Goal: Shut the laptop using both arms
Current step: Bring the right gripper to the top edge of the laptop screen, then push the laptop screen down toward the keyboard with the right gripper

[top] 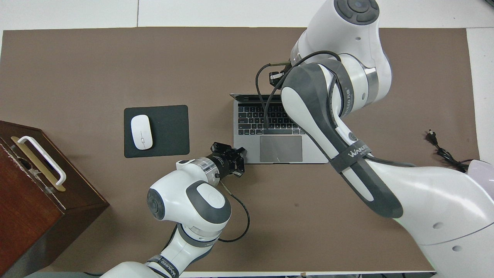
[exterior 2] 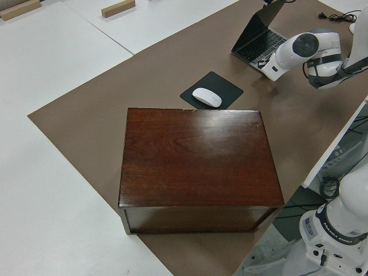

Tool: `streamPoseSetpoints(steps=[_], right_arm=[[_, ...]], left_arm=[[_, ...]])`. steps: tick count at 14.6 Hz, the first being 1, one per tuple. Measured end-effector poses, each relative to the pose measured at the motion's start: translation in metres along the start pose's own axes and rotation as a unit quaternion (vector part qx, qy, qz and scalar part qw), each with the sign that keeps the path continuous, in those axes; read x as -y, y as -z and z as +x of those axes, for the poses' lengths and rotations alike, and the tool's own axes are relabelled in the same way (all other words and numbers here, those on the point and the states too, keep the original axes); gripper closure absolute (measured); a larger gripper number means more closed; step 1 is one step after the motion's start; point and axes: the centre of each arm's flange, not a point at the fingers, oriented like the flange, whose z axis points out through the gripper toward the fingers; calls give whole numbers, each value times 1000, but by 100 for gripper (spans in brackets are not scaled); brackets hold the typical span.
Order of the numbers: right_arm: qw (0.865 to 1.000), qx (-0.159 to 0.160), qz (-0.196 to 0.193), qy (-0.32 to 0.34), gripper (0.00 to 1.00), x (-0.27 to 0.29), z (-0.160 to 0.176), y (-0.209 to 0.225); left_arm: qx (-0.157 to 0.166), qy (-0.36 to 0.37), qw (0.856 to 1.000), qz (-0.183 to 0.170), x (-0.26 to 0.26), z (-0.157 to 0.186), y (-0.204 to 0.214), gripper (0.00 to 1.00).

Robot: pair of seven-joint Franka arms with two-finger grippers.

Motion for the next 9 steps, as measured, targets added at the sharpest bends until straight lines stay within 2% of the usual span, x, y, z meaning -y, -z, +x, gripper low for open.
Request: streamPoseSetpoints(steps=[9], right_arm=[[998,58,-7,-13,99,-10,-10,-10]], left_arm=[[0,0,1000,0,0,0,0,99]])
